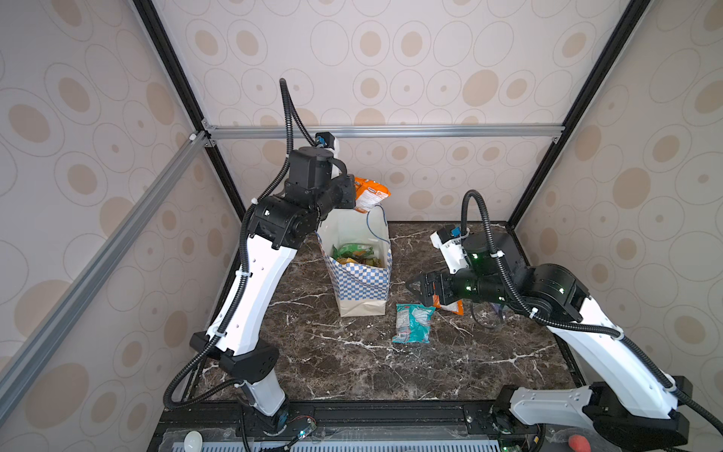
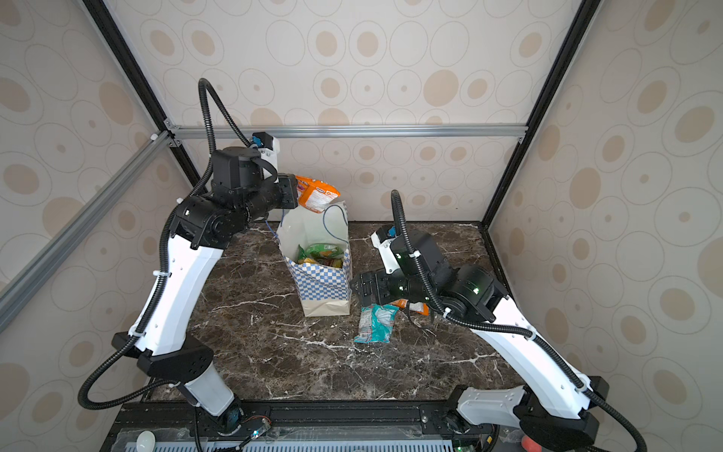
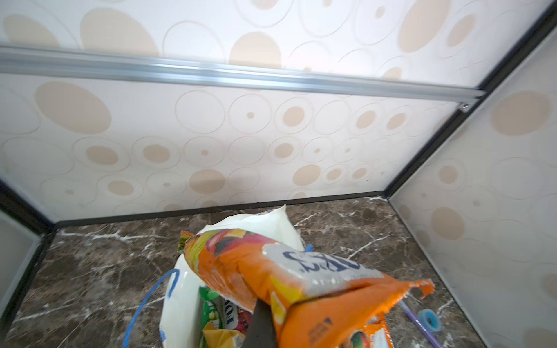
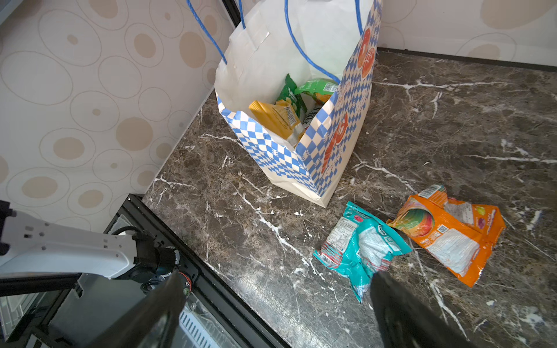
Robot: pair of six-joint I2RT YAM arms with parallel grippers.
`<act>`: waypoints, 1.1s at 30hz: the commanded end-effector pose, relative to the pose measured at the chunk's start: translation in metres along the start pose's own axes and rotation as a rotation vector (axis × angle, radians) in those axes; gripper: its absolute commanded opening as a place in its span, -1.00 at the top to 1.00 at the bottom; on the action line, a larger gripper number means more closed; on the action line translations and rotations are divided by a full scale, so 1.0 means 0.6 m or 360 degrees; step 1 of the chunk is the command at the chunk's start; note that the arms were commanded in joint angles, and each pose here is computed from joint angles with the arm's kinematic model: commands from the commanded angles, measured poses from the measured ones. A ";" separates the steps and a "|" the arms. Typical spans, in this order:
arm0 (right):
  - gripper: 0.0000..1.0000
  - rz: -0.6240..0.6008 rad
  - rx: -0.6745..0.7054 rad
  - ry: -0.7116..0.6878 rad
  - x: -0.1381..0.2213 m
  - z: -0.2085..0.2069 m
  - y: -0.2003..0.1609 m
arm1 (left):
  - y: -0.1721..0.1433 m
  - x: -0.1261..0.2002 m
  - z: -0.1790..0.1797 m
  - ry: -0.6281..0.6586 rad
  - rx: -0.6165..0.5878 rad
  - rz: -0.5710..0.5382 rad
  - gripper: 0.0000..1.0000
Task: Take the snacks out of the paper bag
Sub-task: Place the snack at the top-center of the table.
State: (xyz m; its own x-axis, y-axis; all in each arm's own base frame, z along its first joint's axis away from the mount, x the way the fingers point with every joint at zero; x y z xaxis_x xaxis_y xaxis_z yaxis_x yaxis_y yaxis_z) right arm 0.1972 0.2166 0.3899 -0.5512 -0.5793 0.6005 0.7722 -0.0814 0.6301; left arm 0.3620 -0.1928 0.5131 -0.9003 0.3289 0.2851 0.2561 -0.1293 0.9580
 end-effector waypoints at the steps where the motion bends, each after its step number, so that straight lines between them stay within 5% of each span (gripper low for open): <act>1: -0.99 -0.0102 -0.0001 -0.0062 0.018 -0.016 0.007 | 0.043 0.032 -0.033 -0.0118 0.0018 -0.0179 1.00; 8: -0.99 -0.0243 -0.0039 -0.0373 0.040 -0.093 -0.011 | 0.047 0.050 -0.134 -0.0344 0.0018 -0.0227 1.00; 14: -1.00 -0.0260 -0.0131 -0.0641 0.075 -0.181 -0.071 | -0.008 0.022 -0.231 -0.0405 -0.0022 -0.0129 1.00; 25: -0.99 -0.0200 -0.0391 -0.0759 0.113 -0.269 -0.176 | -0.176 -0.172 -0.364 -0.0340 -0.0188 0.0263 1.00; 33: -0.99 -0.0192 -0.0413 -0.0733 0.109 -0.271 -0.184 | -0.313 -0.316 -0.359 -0.0211 -0.0244 0.0479 1.00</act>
State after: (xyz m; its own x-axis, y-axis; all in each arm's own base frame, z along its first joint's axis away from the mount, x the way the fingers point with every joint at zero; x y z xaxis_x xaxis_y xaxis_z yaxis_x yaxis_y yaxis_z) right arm 0.1303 0.0599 0.2847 -0.6848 -0.1583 0.7113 0.7138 -0.3419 0.6112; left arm 0.3875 -0.4448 0.2479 -0.6758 0.3710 0.6370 0.4643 -0.4569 0.7587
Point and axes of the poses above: each gripper's point midway between its finger pads, its own x axis back along the fingers, its own z axis along the line the jaws close on, y = z × x, the point moved 3 cm from there along x, back along the fingers, and after that the axes turned 14 degrees about -x, right-handed, at the moved point
